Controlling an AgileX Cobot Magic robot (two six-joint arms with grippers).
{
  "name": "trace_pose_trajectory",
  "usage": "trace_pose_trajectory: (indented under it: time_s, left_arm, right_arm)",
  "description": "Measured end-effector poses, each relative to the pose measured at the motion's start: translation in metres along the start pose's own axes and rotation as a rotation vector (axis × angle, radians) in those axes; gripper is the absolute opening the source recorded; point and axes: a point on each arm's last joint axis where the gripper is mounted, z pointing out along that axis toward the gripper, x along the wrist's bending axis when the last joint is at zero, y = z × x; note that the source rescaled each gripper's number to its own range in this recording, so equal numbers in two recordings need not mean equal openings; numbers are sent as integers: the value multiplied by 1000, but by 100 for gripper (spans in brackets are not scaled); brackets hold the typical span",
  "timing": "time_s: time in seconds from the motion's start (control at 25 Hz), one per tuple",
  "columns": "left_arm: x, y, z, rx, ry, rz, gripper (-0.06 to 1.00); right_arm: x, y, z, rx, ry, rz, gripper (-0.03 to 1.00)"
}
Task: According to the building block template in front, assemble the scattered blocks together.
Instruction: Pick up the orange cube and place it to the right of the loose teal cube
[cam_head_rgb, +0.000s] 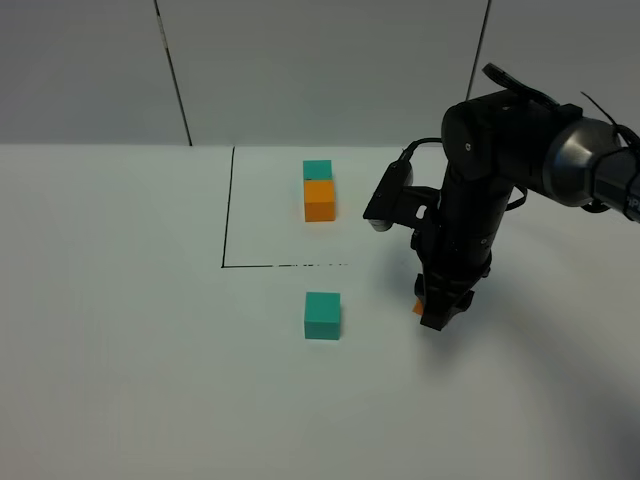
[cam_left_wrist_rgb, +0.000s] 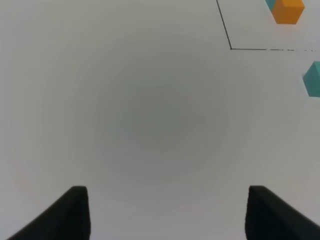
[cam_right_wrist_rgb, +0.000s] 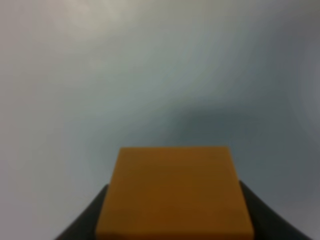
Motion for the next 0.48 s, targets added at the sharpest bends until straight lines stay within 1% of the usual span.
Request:
trace_pose_trajectory:
  time_s: [0.32, 0.48]
  left_arm:
    - [0, 0, 0, 0, 0, 0, 40]
    - [0, 0, 0, 0, 0, 0, 40]
  right_arm:
    - [3, 8, 11, 1, 2, -69, 0]
    - [0, 7, 22, 39, -7, -100, 0]
